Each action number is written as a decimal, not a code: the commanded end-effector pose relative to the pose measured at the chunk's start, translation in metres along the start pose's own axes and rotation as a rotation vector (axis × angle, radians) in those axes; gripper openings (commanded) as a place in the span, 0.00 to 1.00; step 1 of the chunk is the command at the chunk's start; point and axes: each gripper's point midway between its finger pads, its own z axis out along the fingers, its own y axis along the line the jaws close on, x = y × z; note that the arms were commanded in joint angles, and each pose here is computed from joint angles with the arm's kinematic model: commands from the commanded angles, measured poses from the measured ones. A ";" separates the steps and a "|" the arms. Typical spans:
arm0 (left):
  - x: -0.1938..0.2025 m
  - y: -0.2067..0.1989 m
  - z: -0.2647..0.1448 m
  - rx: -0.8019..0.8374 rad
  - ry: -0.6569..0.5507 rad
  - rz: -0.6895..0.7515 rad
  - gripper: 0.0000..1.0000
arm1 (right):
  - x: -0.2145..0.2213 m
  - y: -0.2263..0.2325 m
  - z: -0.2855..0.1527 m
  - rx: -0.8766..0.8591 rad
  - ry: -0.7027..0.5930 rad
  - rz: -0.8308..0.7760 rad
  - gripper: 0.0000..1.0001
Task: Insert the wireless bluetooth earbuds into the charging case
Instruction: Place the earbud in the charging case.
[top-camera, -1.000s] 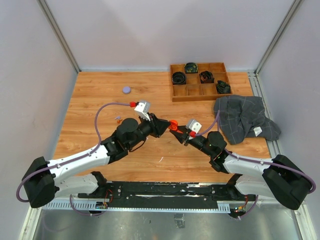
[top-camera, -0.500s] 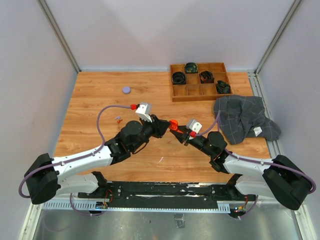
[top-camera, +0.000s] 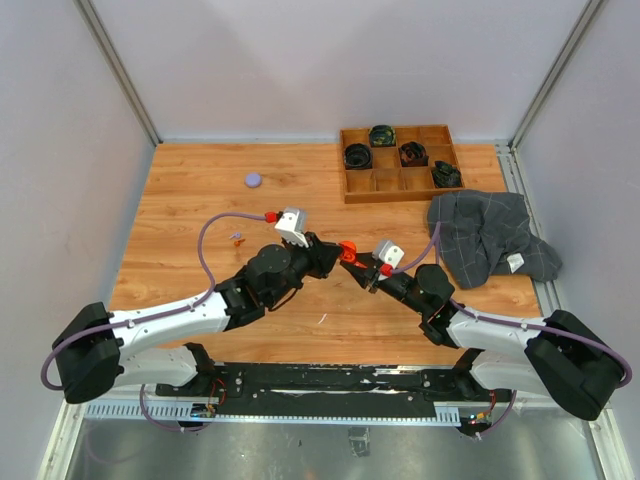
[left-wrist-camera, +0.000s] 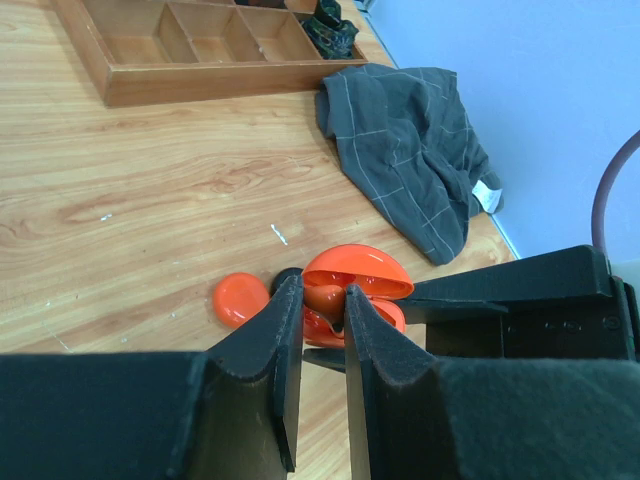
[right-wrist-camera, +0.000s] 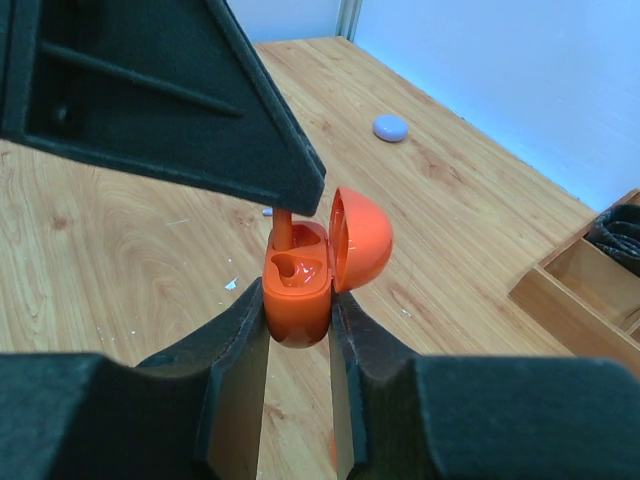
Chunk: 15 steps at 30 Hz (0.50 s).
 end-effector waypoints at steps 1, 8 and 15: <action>0.004 0.001 0.002 -0.040 -0.021 -0.008 0.16 | -0.020 0.005 0.001 -0.009 -0.074 -0.008 0.01; 0.009 0.009 0.000 -0.092 -0.034 -0.029 0.18 | -0.020 0.004 -0.001 -0.001 -0.079 -0.012 0.01; 0.014 0.000 0.001 -0.080 -0.009 -0.015 0.33 | -0.018 0.003 -0.001 0.004 -0.077 -0.013 0.01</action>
